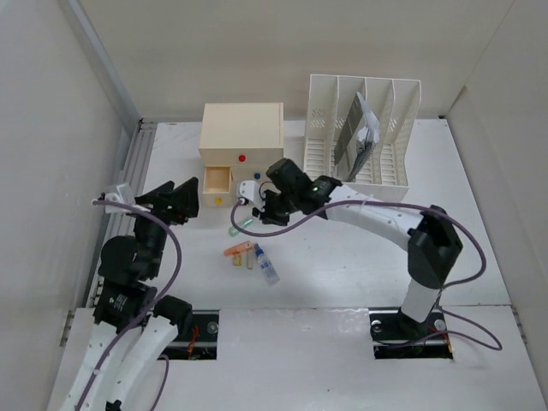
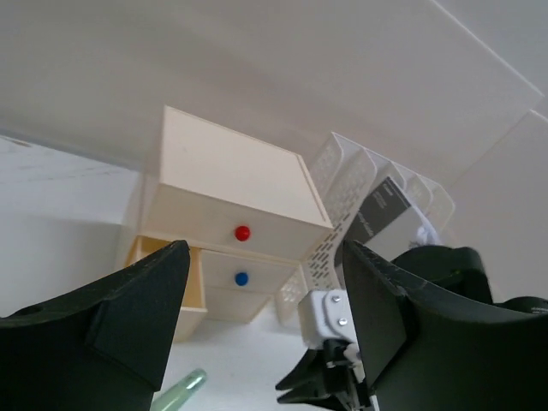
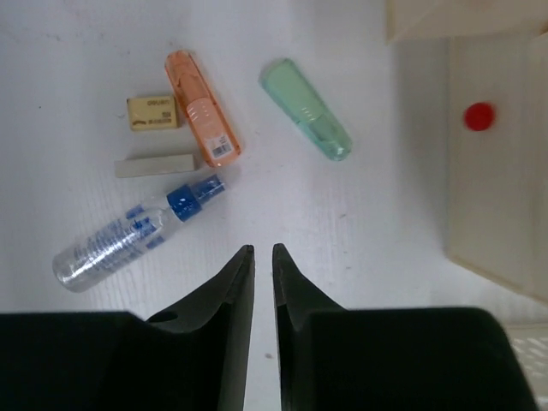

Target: Organize the desk

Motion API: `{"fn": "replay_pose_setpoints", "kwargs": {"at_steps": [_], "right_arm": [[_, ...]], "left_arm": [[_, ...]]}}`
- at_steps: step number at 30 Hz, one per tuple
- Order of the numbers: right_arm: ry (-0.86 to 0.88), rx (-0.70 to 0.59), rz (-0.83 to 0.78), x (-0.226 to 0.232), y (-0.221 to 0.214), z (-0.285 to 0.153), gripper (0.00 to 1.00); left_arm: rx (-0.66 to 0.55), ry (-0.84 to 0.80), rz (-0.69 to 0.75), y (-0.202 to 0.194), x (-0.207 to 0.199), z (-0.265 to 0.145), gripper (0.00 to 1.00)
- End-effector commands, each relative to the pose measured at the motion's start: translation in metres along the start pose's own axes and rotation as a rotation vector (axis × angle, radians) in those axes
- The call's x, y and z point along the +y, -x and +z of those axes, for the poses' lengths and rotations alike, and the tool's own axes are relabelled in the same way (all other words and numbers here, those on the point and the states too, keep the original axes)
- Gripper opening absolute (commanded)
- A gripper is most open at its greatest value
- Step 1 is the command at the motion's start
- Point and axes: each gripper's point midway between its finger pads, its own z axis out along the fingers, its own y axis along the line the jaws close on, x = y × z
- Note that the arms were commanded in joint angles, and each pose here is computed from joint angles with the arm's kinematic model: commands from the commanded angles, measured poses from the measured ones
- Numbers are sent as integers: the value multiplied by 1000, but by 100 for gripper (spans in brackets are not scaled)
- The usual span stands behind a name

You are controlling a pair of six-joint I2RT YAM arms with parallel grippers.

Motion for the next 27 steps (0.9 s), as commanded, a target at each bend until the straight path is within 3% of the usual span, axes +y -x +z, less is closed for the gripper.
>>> {"fn": "replay_pose_setpoints", "kwargs": {"at_steps": [1, 7, 12, 23, 27], "right_arm": [[-79, 69, 107, 0, 2, 15, 20], [-57, 108, 275, 17, -2, 34, 30], [-91, 132, 341, 17, -6, 40, 54], [13, 218, 490, 57, -40, 69, 65], [-42, 194, 553, 59, -38, 68, 67]], "left_arm": [[-31, 86, 188, 7, 26, -13, 69], [-109, 51, 174, 18, 25, -31, 72], [-149, 42, 165, 19, 29, -43, 72], [-194, 22, 151, 28, 27, -54, 72], [-194, 22, 151, 28, 27, -54, 72]]}}
